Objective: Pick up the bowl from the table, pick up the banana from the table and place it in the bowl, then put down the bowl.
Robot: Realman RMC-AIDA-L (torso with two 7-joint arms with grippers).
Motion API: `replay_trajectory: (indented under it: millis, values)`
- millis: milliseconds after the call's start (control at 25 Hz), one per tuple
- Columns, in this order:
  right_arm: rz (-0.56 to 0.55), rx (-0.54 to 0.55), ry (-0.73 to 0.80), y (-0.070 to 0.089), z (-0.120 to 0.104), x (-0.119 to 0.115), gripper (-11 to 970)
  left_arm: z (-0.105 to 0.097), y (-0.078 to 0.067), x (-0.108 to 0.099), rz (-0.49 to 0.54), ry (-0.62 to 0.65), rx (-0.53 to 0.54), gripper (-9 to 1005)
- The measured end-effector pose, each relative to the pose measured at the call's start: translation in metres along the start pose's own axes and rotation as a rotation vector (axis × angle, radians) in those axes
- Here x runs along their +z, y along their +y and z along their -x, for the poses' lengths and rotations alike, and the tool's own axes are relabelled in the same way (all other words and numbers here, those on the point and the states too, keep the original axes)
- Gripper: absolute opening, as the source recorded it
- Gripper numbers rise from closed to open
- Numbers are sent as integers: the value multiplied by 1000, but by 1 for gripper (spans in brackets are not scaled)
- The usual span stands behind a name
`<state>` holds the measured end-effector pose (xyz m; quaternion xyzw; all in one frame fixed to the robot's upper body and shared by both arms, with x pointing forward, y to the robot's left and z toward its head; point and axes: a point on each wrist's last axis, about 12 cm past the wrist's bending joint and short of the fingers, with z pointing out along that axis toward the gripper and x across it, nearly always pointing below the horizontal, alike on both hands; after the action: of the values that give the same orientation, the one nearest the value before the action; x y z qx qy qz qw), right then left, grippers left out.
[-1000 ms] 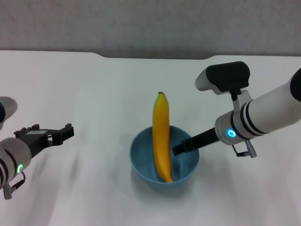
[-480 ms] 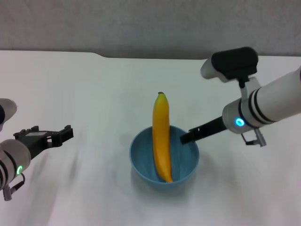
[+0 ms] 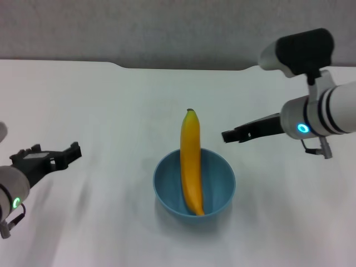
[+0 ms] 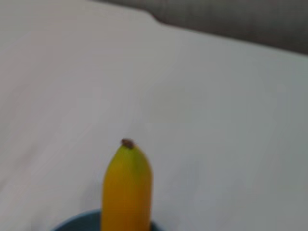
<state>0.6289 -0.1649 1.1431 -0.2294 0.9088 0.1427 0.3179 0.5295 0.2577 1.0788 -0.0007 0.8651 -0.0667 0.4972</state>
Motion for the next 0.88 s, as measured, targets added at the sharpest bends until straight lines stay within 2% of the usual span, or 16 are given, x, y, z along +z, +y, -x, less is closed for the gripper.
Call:
replay_trajectory:
  millis: [320, 480, 680, 880]
  values:
    - [-83, -13, -192, -20, -26, -7, 641, -16, 15, -9, -28, -167, -25, 903]
    - [-132, -86, -296, -18, -40, -5, 640, -32, 25, -10, -47, -247, -16, 903]
    - [-190, -180, -437, -8, -58, 0, 639, -54, 38, -10, -87, -358, 5, 903]
    - [-245, -244, -514, -4, -87, 13, 640, -70, 42, -15, -126, -447, 58, 903]
